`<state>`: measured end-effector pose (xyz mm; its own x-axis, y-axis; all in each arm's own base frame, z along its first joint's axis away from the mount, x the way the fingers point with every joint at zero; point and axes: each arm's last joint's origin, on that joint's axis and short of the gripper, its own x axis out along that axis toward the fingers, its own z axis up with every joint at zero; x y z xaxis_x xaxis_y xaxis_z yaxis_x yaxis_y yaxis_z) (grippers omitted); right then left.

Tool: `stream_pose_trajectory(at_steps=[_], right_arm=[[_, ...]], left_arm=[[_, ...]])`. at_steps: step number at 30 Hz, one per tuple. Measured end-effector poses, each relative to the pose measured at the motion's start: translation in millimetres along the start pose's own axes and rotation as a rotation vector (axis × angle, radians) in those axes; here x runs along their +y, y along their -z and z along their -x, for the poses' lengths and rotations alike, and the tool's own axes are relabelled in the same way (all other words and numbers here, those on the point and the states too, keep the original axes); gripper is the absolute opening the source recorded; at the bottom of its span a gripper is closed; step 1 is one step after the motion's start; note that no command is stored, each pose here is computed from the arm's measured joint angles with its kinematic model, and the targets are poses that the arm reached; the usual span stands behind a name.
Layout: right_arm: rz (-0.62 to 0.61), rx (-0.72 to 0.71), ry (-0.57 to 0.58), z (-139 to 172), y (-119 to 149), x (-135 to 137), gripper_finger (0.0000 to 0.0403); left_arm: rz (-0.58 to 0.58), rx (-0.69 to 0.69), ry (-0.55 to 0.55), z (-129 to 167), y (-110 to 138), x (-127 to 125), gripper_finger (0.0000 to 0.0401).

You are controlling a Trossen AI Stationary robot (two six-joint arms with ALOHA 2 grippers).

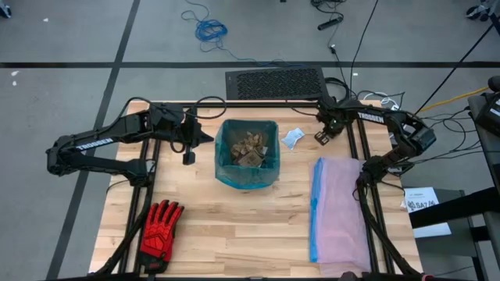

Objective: Place trash/remove bag and relplace
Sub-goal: Put the brown napkin in the trash bin

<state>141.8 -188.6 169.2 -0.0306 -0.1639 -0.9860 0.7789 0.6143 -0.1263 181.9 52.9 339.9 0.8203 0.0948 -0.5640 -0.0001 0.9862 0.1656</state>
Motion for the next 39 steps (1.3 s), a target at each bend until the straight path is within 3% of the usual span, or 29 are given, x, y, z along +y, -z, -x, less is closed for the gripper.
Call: stream_pose_trajectory(at_steps=[5, 14, 23, 30, 35, 39], right_arm=[[0.024, -0.145, -0.032, 38, -13, 5, 0.0001], [0.104, -0.562, -0.137, 154, -12, 22, 0.0000], [0.320, -0.925, -0.404, 238, 8, 66, 0.0000], [0.522, -1.032, -0.662, 251, 10, 119, 0.0000], [0.564, -0.968, -0.702, 233, -4, 156, 0.0011], [0.586, -0.902, -0.687, 211, -19, 177, 0.0051]], left_arm=[[0.001, 0.000, 0.000, 0, 0, 0, 0.0000], [0.018, 0.004, 0.001, 0, 0, 0, 0.0000], [0.017, 0.003, 0.000, 0, 0, 0, 0.0000], [0.013, 0.003, -0.001, 0, 0, 0, 0.0000], [0.008, -0.005, -0.004, 0, -1, 0, 0.0000], [0.008, -0.004, -0.004, 0, 0, 0, 0.0000]])
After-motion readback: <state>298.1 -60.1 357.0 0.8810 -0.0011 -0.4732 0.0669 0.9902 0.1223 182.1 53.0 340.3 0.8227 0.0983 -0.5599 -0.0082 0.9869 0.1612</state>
